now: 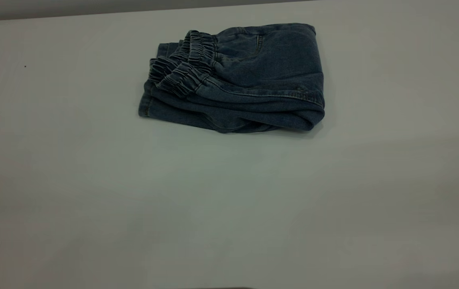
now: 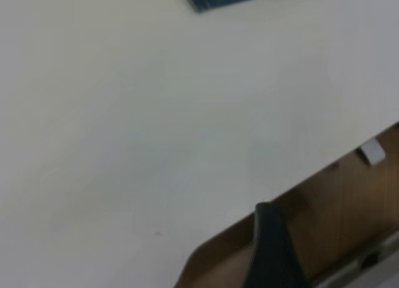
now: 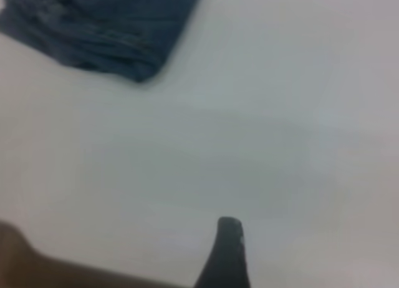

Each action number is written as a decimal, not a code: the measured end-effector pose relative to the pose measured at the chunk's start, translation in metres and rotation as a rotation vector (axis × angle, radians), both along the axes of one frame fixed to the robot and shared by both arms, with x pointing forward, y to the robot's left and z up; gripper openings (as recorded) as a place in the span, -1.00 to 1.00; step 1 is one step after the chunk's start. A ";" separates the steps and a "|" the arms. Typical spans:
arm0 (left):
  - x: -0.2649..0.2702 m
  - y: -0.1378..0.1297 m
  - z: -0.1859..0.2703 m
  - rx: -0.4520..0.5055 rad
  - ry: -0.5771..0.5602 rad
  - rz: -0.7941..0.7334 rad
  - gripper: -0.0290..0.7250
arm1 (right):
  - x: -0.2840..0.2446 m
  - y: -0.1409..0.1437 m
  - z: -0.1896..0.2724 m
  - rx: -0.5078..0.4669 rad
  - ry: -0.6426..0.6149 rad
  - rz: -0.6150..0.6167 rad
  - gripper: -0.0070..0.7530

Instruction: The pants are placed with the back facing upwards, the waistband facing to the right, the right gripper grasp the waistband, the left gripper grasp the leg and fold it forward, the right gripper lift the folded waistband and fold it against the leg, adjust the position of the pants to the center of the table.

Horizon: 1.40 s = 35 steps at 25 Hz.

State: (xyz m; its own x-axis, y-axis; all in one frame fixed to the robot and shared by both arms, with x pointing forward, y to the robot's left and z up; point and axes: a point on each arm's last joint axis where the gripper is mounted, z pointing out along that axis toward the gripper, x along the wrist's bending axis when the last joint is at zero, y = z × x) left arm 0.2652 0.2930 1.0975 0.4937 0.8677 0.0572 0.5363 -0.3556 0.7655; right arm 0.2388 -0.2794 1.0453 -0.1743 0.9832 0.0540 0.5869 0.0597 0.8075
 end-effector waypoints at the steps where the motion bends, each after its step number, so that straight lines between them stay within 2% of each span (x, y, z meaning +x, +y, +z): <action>1: -0.004 0.003 -0.002 -0.012 -0.018 0.000 0.25 | 0.000 -0.001 -0.001 -0.008 -0.004 -0.007 0.52; 13: -0.035 0.015 -0.022 -0.112 -0.115 -0.064 0.25 | -0.006 -0.002 -0.001 -0.022 -0.048 -0.020 0.52; 19: -0.032 0.011 -0.044 -0.092 -0.072 -0.079 0.25 | -0.008 -0.002 -0.005 -0.022 -0.065 -0.021 0.52; 35: -0.027 0.008 -0.053 -0.088 -0.063 -0.080 0.25 | -0.008 -0.002 -0.006 -0.021 -0.071 -0.022 0.52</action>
State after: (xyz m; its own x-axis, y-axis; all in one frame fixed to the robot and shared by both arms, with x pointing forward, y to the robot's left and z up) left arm 0.2378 0.3011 1.0446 0.5591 0.8289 0.0157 0.4593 -0.3254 0.8265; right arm 0.2306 -0.2815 1.0396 -0.1556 0.9876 0.0213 0.5297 0.0652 0.8457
